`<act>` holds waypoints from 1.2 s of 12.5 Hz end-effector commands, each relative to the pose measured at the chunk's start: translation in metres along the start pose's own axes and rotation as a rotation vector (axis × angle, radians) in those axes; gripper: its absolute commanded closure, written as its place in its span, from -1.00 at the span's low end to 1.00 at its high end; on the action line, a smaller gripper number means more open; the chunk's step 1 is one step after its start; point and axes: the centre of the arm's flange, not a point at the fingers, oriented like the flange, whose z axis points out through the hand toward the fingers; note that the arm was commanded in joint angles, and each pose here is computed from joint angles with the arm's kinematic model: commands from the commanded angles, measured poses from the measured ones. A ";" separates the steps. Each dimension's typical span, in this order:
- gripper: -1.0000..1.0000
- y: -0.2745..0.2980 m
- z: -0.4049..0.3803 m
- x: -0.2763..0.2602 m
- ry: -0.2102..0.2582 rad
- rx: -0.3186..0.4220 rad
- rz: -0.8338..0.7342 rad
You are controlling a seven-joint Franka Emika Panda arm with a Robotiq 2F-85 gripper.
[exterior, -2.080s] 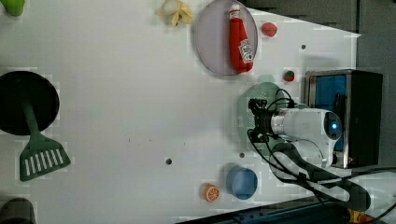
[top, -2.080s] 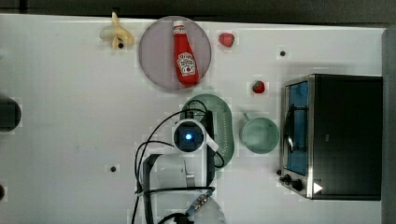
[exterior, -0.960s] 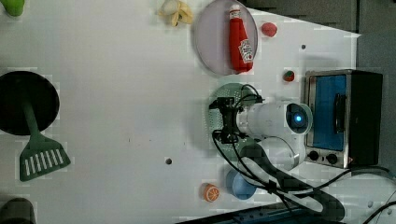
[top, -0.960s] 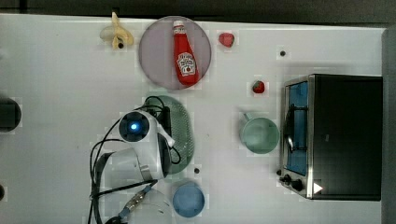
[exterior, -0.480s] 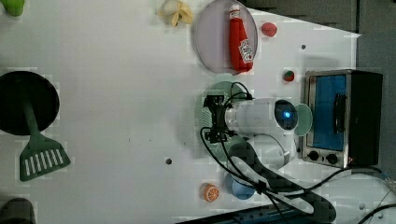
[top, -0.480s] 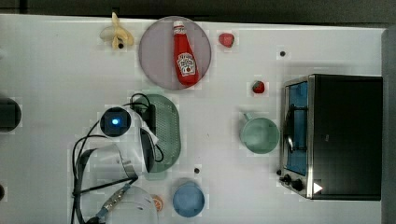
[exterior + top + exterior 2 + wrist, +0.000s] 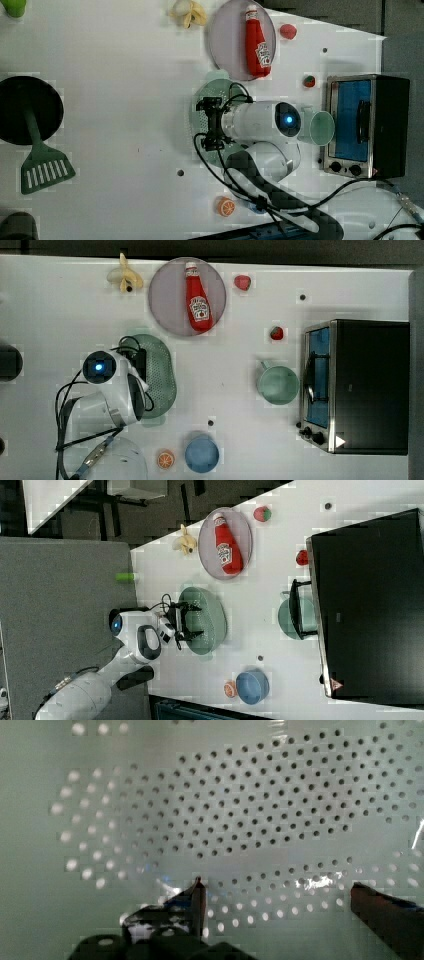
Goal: Drag strainer right to left.
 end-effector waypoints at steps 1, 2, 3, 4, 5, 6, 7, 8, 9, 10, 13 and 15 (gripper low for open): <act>-1.00 0.010 -0.005 -0.050 0.000 0.003 0.025; -1.00 0.009 -0.004 -0.060 -0.002 0.006 0.029; -1.00 0.009 -0.003 -0.070 -0.005 0.007 0.028; -1.00 0.008 -0.002 -0.080 -0.008 0.009 0.025; -1.00 0.007 0.000 -0.087 -0.009 0.008 0.022; -1.00 0.005 0.000 -0.095 -0.010 0.007 0.028; -1.00 0.004 0.001 -0.101 -0.012 0.006 0.041; -1.00 0.004 0.001 -0.108 -0.014 0.005 0.053; -1.00 0.004 0.002 -0.115 -0.015 0.006 0.059; -1.00 0.004 0.002 -0.119 -0.018 0.009 0.054; -1.00 0.005 0.005 -0.132 -0.032 0.007 0.054; -1.00 0.007 0.006 -0.142 -0.047 0.002 0.063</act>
